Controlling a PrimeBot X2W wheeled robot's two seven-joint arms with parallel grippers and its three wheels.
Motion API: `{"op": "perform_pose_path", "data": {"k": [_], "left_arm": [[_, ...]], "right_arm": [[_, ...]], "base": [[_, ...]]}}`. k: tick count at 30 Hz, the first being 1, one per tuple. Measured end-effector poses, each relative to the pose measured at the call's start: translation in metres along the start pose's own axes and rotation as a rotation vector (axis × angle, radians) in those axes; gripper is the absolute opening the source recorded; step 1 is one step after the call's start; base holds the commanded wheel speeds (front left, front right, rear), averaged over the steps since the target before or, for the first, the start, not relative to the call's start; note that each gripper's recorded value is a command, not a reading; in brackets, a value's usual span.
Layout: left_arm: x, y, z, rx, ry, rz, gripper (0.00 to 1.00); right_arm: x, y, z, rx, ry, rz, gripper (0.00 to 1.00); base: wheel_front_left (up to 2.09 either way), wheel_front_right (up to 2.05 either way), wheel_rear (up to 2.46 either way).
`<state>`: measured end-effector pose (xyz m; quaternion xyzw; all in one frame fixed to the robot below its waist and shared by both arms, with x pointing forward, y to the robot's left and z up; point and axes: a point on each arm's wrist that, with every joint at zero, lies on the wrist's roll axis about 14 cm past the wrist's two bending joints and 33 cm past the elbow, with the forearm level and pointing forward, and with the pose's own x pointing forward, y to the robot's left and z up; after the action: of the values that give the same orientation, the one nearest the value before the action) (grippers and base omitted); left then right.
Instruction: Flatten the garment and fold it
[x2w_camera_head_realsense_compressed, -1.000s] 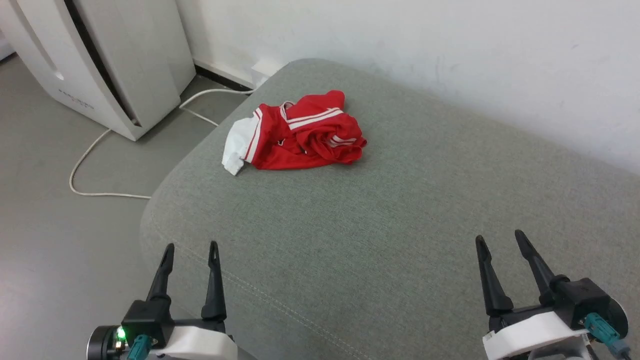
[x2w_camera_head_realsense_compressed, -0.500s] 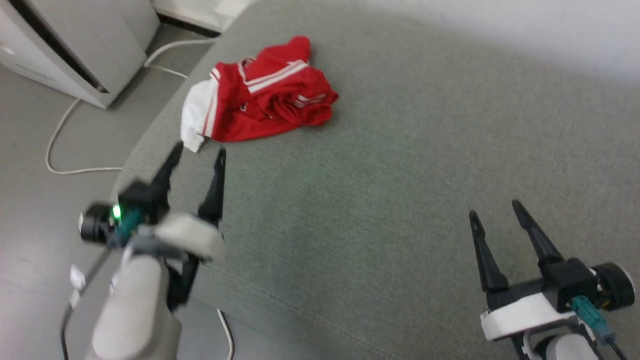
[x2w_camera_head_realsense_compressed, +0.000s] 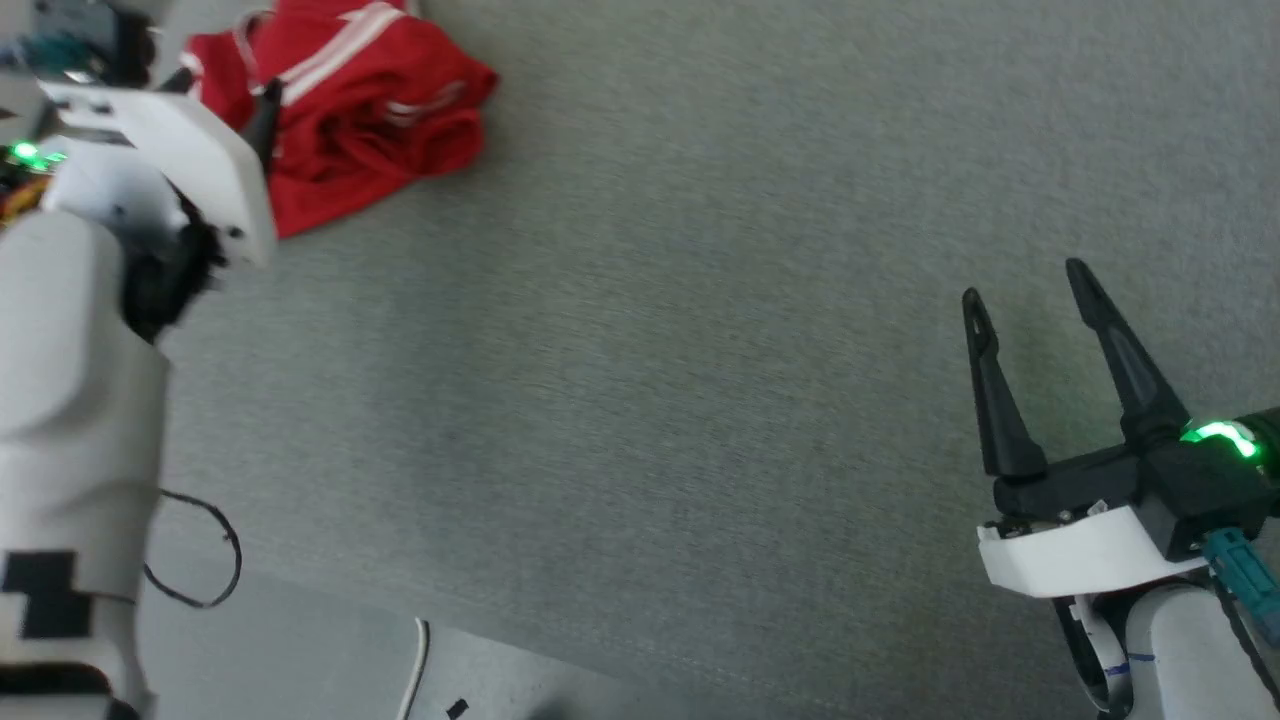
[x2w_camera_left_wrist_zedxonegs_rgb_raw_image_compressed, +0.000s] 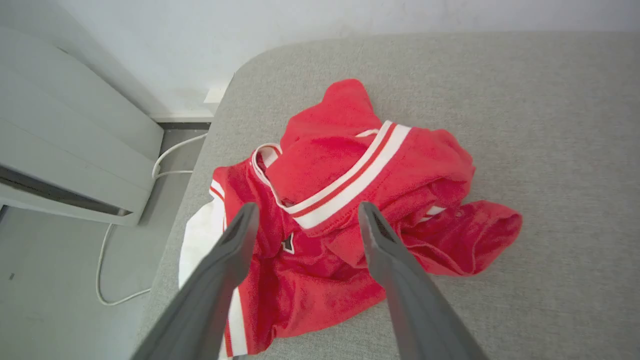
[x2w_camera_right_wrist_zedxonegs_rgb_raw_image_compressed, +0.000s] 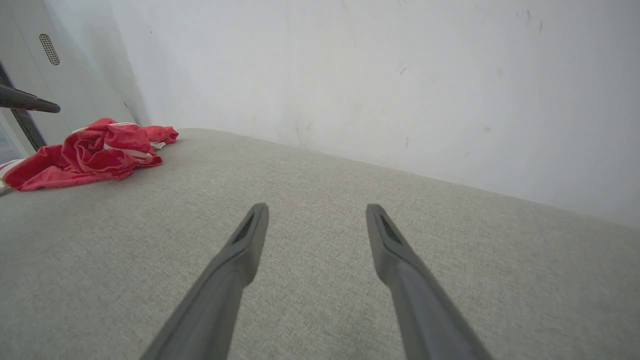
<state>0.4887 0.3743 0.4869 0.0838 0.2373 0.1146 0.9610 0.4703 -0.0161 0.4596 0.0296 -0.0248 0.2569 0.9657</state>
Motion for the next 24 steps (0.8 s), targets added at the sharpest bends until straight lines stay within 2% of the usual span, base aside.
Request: {"op": "perform_pose_path", "data": {"k": [2, 7, 15, 16, 17, 20, 24], "left_arm": [[0.017, 0.001, -0.016, 0.002, 0.129, 0.002, 1.00], [0.047, -0.007, -0.056, -0.071, 0.397, -0.015, 1.00], [0.076, -0.011, -0.093, -0.127, 0.610, -0.002, 1.00], [0.077, -0.013, -0.097, -0.143, 0.637, -0.008, 0.40], [0.079, -0.016, -0.099, -0.163, 0.662, -0.017, 0.00], [0.082, -0.025, -0.102, -0.213, 0.695, -0.053, 0.00], [0.083, -0.026, -0.097, -0.237, 0.658, -0.063, 0.00]], "right_arm": [[-0.003, -0.011, -0.008, 0.000, 0.020, -0.030, 1.00], [-0.016, -0.037, -0.030, 0.010, 0.075, -0.102, 1.00], [-0.035, -0.055, -0.057, 0.018, 0.150, -0.162, 1.00], [-0.037, -0.058, -0.060, 0.016, 0.158, -0.170, 1.00], [-0.039, -0.060, -0.062, 0.014, 0.164, -0.177, 1.00], [-0.044, -0.068, -0.066, 0.007, 0.175, -0.201, 1.00], [-0.044, -0.074, -0.063, -0.004, 0.170, -0.215, 1.00]], "base": [[0.00, 0.00, 0.00], [0.00, 0.00, 0.00], [0.00, 0.00, 0.00], [0.00, 0.00, 0.00], [0.00, 0.00, 0.00], [0.00, 0.00, 0.00], [0.00, 0.00, 0.00]]}}
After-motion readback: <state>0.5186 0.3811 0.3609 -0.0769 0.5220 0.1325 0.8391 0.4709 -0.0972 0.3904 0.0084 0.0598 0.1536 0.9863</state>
